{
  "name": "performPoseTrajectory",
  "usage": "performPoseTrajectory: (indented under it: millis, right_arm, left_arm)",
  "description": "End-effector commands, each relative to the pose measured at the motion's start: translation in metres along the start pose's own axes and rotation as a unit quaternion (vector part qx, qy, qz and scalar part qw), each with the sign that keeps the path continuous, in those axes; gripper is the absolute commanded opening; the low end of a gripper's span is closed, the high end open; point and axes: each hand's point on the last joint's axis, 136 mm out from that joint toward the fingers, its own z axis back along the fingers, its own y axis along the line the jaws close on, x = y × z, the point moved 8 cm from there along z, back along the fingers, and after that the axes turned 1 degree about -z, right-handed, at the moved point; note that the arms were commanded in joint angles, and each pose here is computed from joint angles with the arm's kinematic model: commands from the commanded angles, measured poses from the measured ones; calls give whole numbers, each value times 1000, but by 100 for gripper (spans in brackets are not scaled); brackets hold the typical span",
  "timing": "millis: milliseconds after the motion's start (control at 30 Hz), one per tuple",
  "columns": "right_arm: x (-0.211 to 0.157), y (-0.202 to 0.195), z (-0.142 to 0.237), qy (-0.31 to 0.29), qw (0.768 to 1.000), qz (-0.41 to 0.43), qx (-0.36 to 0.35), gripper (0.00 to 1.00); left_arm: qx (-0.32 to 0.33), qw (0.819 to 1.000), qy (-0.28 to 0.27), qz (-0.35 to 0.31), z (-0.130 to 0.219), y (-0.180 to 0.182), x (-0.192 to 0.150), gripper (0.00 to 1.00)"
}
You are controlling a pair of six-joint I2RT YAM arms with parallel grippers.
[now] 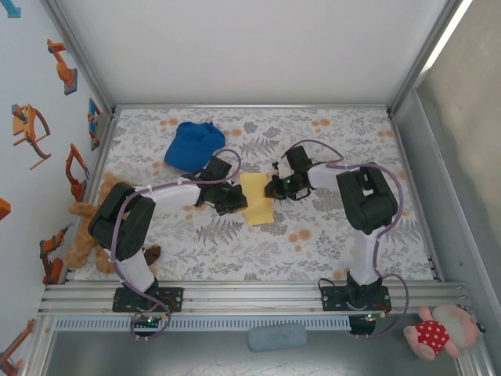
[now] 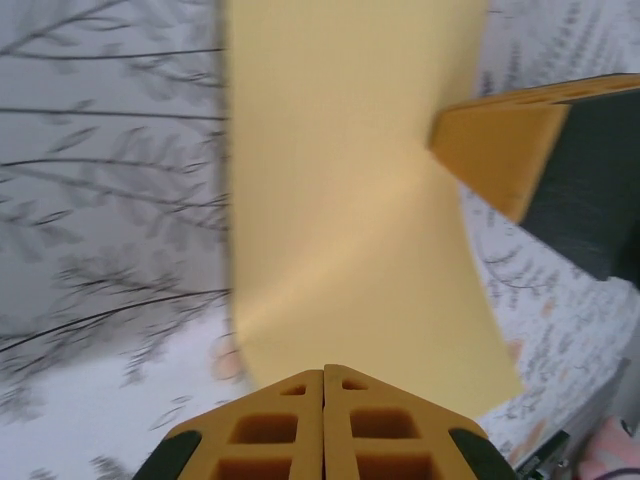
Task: Fold a paper plane with a square sheet of paper (pick it up from the middle)
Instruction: First fold the square sheet of paper in half at the center of the table.
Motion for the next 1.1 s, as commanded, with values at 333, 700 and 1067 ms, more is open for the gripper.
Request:
performPoseTrajectory:
  millis: [333, 700, 1067]
  right_arm:
    - [-62, -83, -27, 96, 971, -81, -204, 0]
    - [-63, -84, -26, 96, 969, -80, -212, 0]
    - [-61, -82, -26, 92, 970, -78, -210, 0]
  left_arm:
    - [1, 998, 57, 28, -40, 14, -9, 9]
    - [89, 994, 55, 13, -14, 52, -32, 10]
    - [-22, 999, -6, -28, 4, -5, -9, 11]
